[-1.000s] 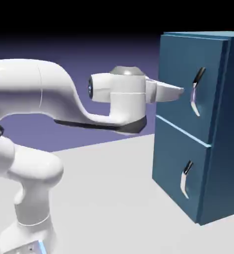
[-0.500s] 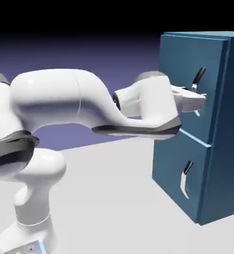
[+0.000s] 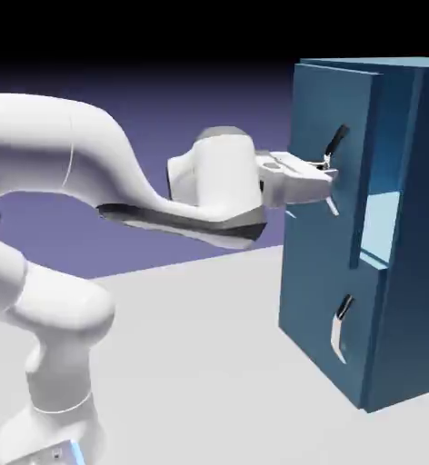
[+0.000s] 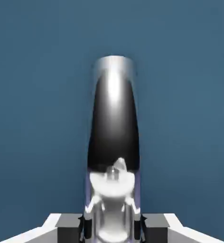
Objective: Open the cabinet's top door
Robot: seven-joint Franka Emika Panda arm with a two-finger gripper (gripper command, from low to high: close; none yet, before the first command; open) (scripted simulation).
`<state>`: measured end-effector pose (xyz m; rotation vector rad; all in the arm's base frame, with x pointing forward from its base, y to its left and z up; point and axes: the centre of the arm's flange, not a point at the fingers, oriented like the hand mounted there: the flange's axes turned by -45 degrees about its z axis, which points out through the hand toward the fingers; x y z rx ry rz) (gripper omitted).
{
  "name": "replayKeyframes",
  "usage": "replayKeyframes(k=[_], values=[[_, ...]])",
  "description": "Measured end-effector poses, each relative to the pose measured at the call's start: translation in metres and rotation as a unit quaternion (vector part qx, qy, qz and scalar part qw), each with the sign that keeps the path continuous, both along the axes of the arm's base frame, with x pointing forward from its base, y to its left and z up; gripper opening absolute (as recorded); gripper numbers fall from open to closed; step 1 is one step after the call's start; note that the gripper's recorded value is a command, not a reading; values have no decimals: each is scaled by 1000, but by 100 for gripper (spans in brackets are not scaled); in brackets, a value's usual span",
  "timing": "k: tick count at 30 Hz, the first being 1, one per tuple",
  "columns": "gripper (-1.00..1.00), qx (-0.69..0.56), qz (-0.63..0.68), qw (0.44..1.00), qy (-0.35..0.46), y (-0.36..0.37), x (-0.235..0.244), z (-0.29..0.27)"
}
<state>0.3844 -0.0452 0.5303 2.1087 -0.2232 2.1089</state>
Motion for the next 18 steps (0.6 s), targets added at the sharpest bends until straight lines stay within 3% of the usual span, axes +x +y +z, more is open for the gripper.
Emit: replayKeyframes(k=[18], values=[[-100, 0, -145, 989, 0, 68, -62, 0]])
